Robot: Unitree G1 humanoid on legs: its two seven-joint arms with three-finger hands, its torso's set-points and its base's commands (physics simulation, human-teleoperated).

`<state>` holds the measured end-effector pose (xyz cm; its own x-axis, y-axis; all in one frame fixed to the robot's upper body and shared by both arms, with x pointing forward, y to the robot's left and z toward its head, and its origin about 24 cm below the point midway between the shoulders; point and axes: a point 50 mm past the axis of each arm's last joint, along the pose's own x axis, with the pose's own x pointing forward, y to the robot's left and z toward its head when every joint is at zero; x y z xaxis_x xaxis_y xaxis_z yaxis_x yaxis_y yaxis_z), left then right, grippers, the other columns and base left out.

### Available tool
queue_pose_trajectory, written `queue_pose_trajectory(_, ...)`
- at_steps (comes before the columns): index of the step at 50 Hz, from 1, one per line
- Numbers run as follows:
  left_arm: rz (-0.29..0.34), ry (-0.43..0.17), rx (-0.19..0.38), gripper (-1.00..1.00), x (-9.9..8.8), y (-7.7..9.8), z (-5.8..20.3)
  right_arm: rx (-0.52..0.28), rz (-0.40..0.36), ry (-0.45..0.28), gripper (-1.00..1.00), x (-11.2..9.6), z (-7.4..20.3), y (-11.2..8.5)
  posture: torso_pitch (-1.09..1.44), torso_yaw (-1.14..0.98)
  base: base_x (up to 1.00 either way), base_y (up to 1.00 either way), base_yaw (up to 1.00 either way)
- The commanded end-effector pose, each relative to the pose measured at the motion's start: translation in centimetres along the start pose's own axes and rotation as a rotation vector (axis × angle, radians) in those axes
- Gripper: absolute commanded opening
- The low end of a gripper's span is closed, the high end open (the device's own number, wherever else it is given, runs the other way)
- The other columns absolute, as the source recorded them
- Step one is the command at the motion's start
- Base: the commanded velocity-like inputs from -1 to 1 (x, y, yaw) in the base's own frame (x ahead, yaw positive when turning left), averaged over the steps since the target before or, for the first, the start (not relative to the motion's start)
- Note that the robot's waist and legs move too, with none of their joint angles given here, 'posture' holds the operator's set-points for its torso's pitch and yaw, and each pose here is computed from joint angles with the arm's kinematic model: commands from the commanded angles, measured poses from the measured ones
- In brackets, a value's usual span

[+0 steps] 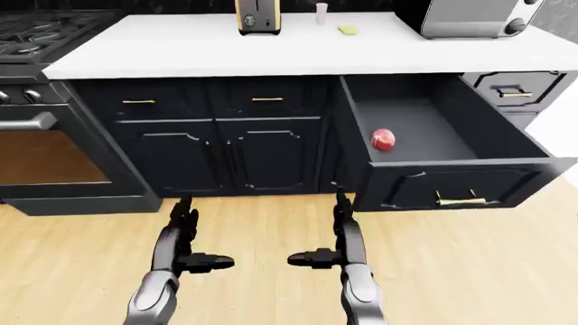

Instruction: Close the right drawer.

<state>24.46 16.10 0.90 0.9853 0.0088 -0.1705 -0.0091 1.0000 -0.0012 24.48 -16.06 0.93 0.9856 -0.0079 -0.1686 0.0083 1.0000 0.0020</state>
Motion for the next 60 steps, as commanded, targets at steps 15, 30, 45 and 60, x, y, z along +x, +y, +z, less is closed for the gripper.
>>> queue_pose_trajectory(15, 0.042, -0.377, 0.077, 1.00, -1.6, 0.2, 7.5, -0.113, -0.040, -0.313, 1.00, -0.8, 5.2, -0.5, 0.00, 0.00, 0.00, 0.00, 0.00)
queue_pose_trajectory(30, 0.017, -0.845, 0.178, 1.00, -8.8, -1.3, 15.6, -0.094, -0.046, -0.774, 1.00, -7.1, 12.9, 0.0, 0.00, 0.00, 0.00, 0.00, 0.00)
queue_pose_trajectory(45, 0.107, -1.021, 0.217, 1.00, -12.4, 0.8, 20.0, -0.114, -0.105, -0.960, 1.00, -10.0, 16.2, -0.5, 0.00, 0.00, 0.00, 0.00, 0.00)
queue_pose_trajectory(60, 0.079, -1.157, 0.233, 1.00, -14.4, 0.7, 20.7, -0.185, -0.104, -1.076, 1.00, -13.6, 16.7, 0.7, 0.00, 0.00, 0.00, 0.00, 0.00)
